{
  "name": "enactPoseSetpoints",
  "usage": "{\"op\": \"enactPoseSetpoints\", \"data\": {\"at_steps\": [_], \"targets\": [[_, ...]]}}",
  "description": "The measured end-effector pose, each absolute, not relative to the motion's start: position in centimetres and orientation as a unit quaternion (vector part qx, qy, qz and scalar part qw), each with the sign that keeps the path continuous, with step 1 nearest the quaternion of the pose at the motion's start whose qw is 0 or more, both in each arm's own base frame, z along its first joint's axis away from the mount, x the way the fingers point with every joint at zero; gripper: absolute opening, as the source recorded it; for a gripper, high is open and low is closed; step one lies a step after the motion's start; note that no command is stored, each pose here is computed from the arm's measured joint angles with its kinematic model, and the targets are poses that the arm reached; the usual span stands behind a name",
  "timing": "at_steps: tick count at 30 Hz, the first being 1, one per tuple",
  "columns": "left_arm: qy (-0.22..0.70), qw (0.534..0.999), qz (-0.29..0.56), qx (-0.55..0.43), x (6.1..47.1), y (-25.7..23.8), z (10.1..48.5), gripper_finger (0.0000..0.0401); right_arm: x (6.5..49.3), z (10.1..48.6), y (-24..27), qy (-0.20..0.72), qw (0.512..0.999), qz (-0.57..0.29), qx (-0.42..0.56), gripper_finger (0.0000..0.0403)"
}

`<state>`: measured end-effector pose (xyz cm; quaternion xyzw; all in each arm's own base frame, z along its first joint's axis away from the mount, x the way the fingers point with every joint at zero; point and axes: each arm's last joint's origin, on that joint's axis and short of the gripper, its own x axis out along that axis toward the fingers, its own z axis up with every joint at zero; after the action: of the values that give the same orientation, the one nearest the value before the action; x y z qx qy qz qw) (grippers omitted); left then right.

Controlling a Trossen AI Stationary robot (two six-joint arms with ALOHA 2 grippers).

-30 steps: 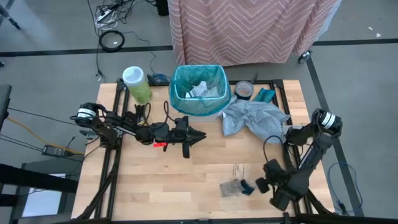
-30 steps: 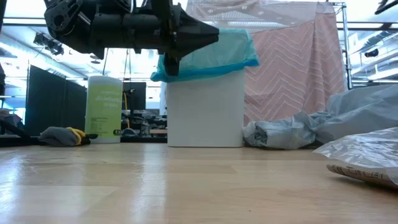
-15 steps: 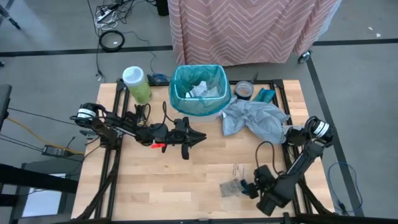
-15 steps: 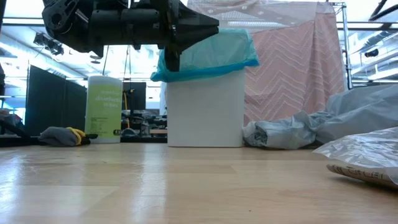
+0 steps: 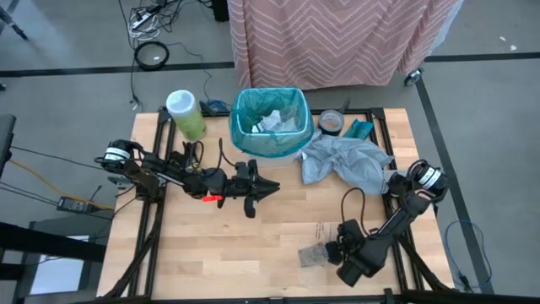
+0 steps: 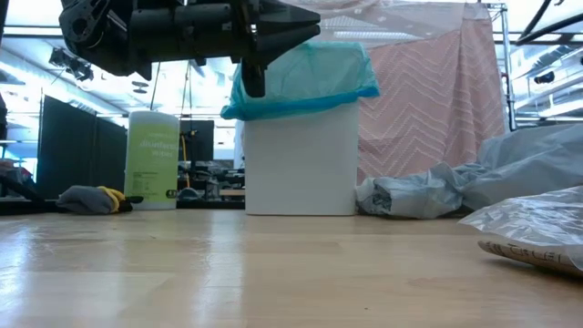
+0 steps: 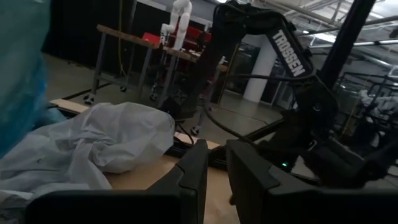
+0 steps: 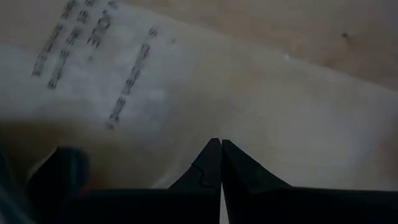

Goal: Place trash/remove bag and relplace
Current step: Put the transparent plastic material into the trash bin

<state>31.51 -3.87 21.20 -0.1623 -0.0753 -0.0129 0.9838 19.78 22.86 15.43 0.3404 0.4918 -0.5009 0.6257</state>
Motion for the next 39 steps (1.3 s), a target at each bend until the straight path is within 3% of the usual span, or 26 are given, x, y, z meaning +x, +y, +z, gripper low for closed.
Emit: {"op": "enactPoseSetpoints", "data": {"at_steps": [12,24,32,39], "targets": [[-0.073,0.982,-0.036,-0.168,31.5,-4.0,21.2,0.0067,20.6,14.0,22.5,0.489,0.615,-0.523,0.330,0.0000],[-0.073,0.983,-0.037,-0.167,31.5,-4.0,21.2,0.0067,22.2,14.0,21.1,0.447,0.641,-0.529,0.331,0.0000],[-0.072,0.983,-0.036,-0.167,31.5,-4.0,21.2,0.0067,24.2,14.3,20.5,0.334,0.753,-0.479,0.303,0.0000],[-0.072,0.983,-0.036,-0.167,31.5,-4.0,21.2,0.0067,23.4,15.0,21.4,0.386,0.720,-0.489,0.306,0.0000]]}}
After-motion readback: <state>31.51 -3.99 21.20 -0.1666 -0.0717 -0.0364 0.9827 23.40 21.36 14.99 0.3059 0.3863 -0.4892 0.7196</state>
